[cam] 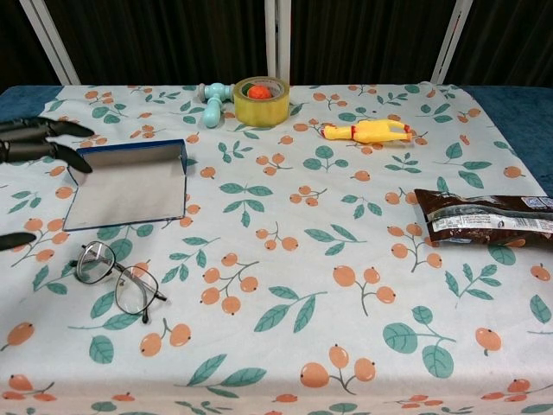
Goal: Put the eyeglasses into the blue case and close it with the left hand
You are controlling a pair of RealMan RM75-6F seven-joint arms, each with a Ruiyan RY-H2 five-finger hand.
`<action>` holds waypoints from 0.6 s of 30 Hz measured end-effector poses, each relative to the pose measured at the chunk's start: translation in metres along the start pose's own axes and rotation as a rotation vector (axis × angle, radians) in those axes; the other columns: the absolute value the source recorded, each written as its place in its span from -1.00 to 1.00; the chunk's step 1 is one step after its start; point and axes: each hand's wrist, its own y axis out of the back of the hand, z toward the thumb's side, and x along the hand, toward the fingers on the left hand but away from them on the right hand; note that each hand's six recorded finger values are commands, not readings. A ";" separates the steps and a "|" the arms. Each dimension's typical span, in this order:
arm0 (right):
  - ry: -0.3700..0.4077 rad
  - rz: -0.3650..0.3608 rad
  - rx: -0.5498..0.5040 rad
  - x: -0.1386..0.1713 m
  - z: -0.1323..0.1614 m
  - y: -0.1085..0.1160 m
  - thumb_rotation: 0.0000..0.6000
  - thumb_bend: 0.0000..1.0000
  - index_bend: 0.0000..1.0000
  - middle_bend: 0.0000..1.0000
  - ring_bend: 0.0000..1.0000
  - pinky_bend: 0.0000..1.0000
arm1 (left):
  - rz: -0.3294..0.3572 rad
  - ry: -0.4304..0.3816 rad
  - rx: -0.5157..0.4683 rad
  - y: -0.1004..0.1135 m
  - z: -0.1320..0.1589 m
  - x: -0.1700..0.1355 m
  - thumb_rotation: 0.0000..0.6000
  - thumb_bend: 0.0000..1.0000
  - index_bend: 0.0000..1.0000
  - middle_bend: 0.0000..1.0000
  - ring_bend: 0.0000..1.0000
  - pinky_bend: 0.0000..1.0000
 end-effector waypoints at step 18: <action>-0.005 -0.009 0.014 0.003 0.004 0.006 1.00 -0.63 -1.00 -1.00 -1.00 -1.00 | -0.115 -0.155 -0.033 -0.041 0.039 0.044 1.00 -0.47 -0.38 -0.97 -0.98 -0.70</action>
